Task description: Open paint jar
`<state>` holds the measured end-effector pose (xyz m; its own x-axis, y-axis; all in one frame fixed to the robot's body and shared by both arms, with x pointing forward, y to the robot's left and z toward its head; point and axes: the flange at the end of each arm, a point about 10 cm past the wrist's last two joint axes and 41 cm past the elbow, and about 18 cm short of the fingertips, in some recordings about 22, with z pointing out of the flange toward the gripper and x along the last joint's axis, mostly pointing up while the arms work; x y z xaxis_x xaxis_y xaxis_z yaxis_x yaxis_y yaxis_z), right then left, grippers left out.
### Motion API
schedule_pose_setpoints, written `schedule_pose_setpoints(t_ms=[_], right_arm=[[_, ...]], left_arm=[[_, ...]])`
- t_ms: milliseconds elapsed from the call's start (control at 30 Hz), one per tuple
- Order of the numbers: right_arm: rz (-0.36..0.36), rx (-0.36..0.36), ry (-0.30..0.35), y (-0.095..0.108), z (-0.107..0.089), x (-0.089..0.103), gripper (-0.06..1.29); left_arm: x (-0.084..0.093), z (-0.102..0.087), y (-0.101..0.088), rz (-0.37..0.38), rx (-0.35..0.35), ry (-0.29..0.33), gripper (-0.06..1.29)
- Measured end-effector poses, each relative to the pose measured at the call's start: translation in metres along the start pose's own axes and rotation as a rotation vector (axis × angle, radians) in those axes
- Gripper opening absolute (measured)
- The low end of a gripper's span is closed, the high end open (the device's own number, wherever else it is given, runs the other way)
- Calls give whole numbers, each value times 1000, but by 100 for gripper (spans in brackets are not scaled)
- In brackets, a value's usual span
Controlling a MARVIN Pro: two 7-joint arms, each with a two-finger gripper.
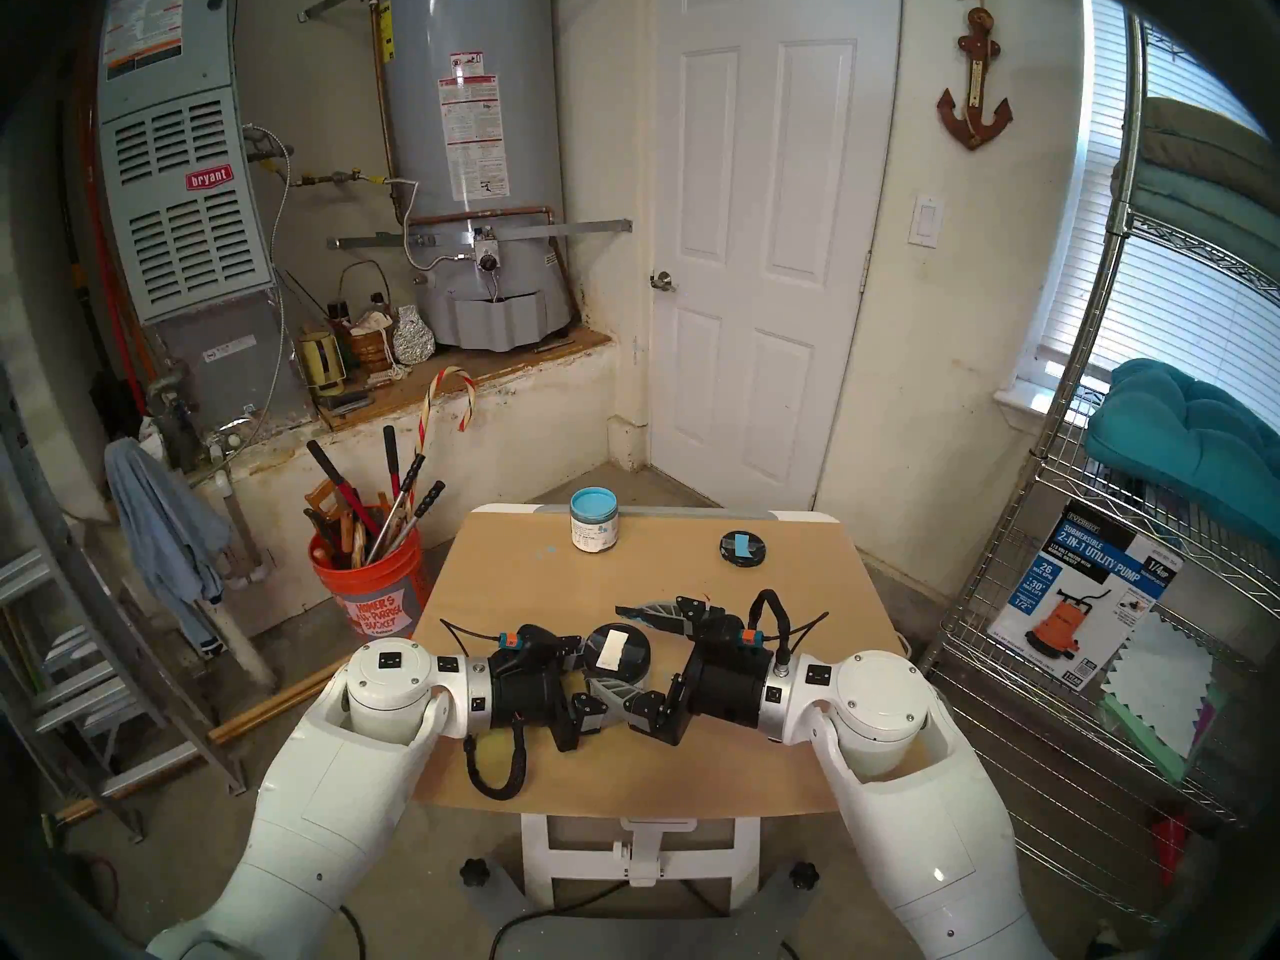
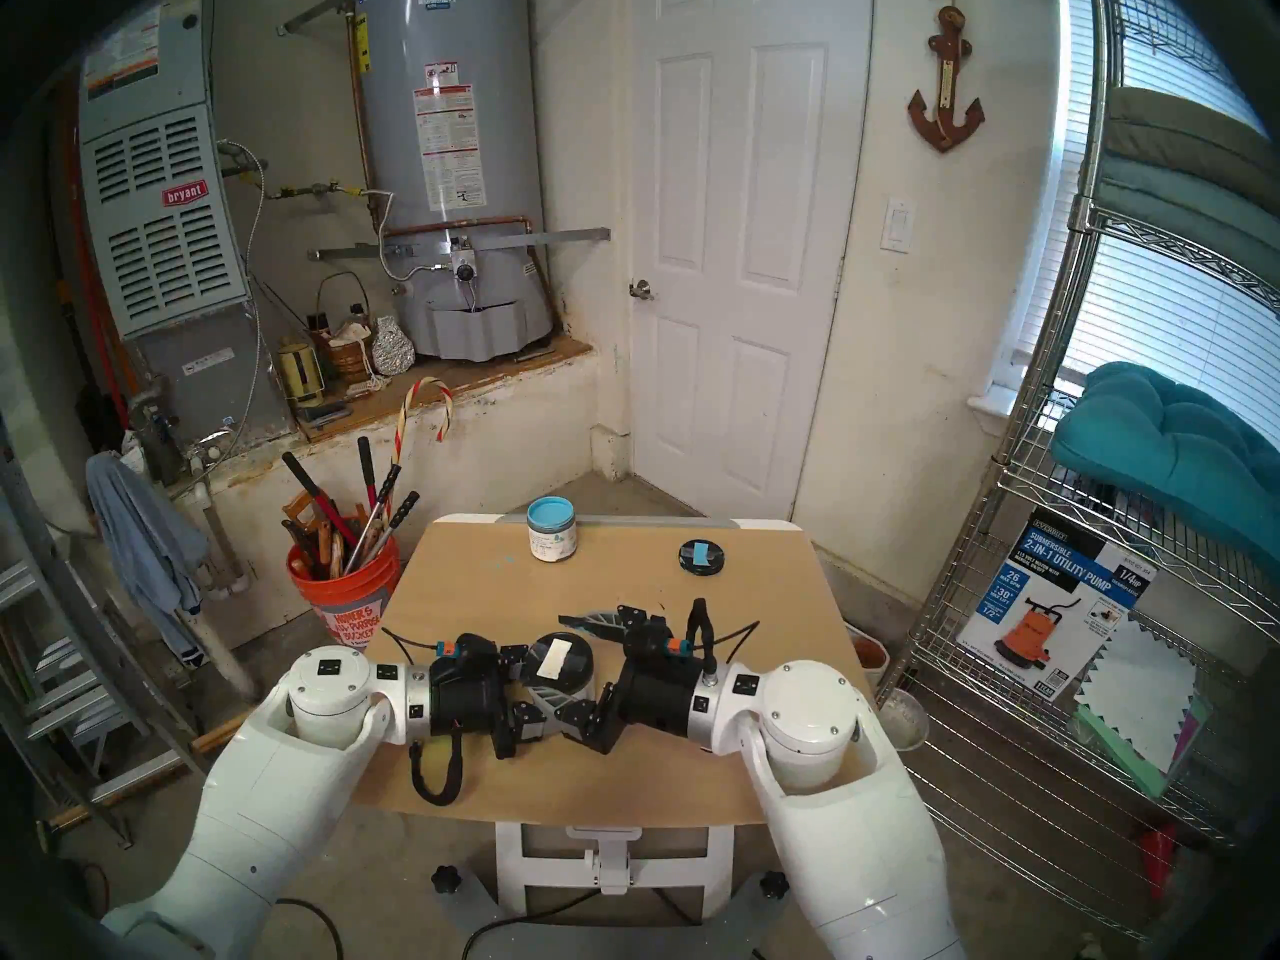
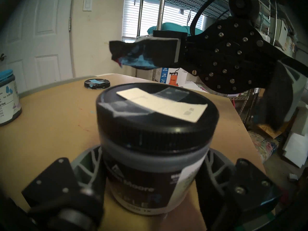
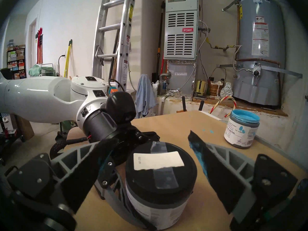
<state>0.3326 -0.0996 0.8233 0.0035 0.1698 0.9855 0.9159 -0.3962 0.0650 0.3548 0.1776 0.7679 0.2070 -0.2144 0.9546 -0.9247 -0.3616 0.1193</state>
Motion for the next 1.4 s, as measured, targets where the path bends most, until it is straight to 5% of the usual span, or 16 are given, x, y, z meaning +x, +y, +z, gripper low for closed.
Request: schedule_pose_setpoints(t_ms=[1400], right_arm=[[21,-19,-35,4,10,-14,123]], left_arm=[[1,1,4,13,-3,-22,78]])
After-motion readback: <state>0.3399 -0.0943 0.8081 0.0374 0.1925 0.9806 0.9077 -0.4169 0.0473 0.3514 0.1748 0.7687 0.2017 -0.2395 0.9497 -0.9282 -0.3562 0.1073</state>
